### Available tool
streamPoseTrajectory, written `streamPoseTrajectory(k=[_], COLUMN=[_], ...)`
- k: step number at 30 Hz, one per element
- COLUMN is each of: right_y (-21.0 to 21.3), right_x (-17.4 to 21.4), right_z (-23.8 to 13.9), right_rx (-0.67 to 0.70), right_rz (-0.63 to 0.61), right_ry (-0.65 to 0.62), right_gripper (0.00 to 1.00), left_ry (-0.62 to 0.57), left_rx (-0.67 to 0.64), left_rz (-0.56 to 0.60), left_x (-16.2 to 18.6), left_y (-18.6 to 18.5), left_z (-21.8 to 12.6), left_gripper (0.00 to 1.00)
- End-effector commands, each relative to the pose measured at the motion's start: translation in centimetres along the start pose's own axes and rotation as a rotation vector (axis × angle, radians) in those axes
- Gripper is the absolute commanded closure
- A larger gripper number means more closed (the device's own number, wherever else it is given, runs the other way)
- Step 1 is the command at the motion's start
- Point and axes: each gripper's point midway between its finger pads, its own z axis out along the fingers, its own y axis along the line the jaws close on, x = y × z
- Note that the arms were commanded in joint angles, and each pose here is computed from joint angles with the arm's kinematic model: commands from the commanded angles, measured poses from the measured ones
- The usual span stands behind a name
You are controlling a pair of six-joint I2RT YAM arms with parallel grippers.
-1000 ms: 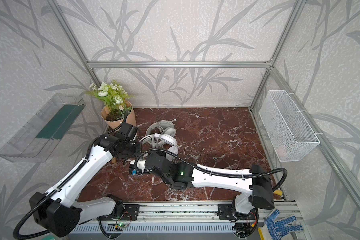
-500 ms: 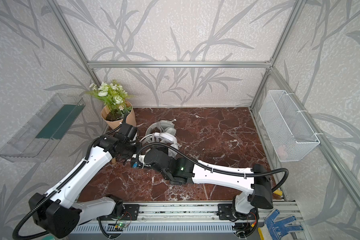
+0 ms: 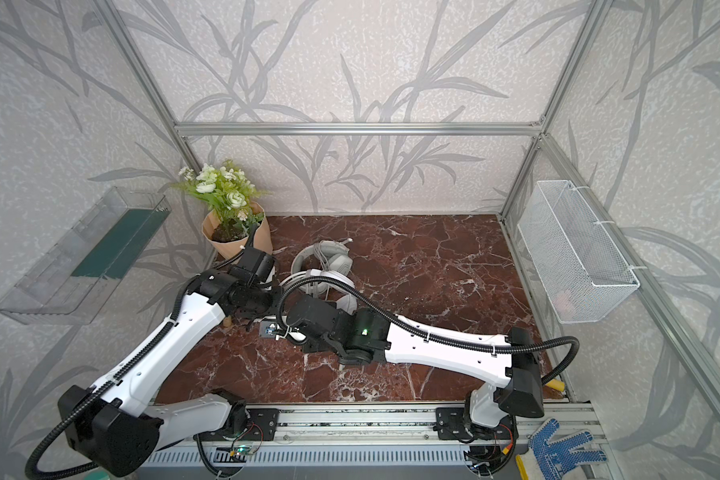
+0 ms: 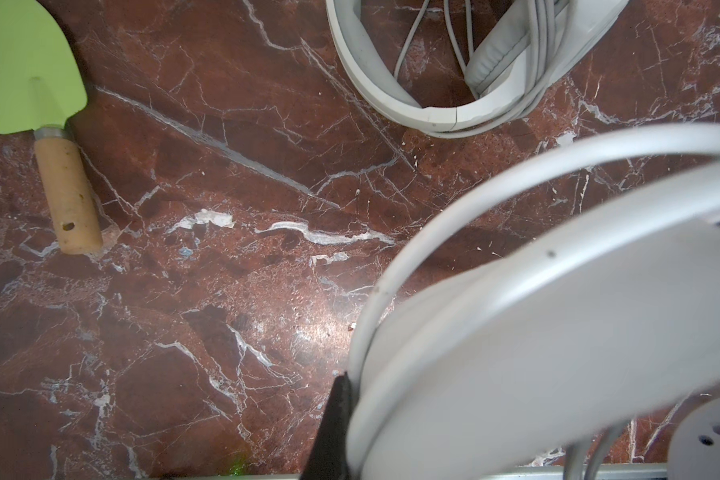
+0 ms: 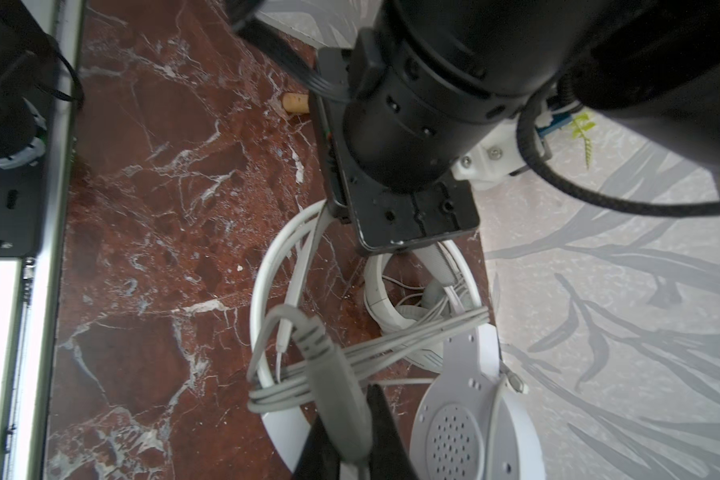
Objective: Wrap the headphones
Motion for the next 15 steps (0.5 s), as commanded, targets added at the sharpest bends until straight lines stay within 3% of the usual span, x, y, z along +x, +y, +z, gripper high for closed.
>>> streamPoseTrajectory(k=[1,4,8,15], right_y=[-0.4,-1.6,-4.9,-9.6], right_x=[-2.6,-2.9,-2.4,-0.6], right_z=[-1.6,-2.5,-4.0,-2.9], right_rx=[-0.047,0.003,0.181,0.524], right_rz=[0.104,0.076,-0.031,-0.385], right_ry=[-0.09,-0.093,-0.051,0.145], right_gripper=[1.0,1.0,1.0,1.0], left_ry=[-0.018,-0.015,-0.013,0.002], left_rx=[0.02,0.02,0.017,0.038], left_rz=[0.009,0.01,0.014,0.022], left_x=[-0.1,-0.1,0.1,0.4], left_y=[-0.2,-0.2,-0.1,-0.5], left_z=[-0.4,-0.3,-0.3,0.0], left_gripper=[1.0,1.0,1.0,1.0])
